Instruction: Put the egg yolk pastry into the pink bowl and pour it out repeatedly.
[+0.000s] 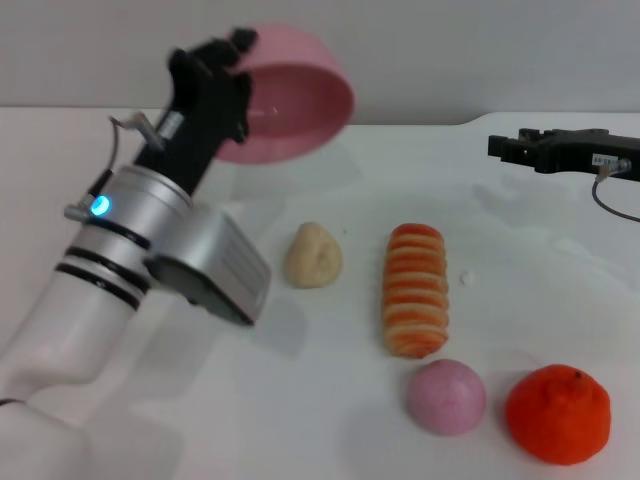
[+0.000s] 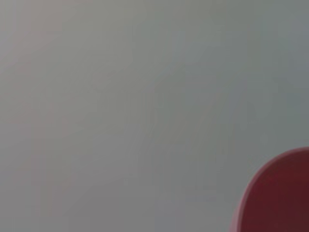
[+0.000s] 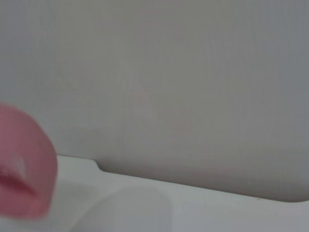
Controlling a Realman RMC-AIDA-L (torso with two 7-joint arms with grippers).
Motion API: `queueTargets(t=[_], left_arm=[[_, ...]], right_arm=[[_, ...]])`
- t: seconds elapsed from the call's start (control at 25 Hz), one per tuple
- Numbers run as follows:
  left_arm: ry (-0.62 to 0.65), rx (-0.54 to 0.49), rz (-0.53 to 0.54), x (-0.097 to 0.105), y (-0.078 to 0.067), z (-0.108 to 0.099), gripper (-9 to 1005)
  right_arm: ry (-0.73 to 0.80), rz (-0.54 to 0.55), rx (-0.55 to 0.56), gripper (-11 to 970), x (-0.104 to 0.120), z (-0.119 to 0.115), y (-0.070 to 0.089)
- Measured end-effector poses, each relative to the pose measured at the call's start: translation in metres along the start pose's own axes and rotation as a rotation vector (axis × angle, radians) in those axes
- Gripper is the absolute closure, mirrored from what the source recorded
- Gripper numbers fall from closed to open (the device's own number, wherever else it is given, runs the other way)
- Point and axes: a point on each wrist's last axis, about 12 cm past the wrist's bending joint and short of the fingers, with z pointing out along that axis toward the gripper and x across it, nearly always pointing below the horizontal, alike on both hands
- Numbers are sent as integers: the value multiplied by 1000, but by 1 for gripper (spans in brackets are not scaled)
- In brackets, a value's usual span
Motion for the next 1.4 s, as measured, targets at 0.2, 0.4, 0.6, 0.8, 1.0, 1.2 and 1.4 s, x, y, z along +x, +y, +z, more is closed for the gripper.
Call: queueTargets(t=[0.2, 0.4, 0.6, 0.8, 1.0, 1.2, 1.4], left_arm=[[259, -126, -383, 16, 31, 21, 996], [498, -88, -861, 65, 69, 33, 996], [467, 104, -1414, 130, 96, 18, 996], [567, 326, -1683, 177, 120, -15, 997], [674, 413, -1673, 184, 131, -39, 997], [780, 503, -1609, 175, 140, -56, 997], [839, 579, -1561, 163, 140, -63, 997]], right_arm=[[18, -57, -39, 414, -5, 8, 11], [37, -147, -103, 413, -26, 28, 34], [67, -226, -183, 412, -46, 54, 65], [130, -274, -251, 411, -54, 80, 96], [243, -374, -296, 409, -42, 103, 124], [283, -429, -282, 408, -27, 119, 140], [253, -364, -261, 270, -12, 126, 145]])
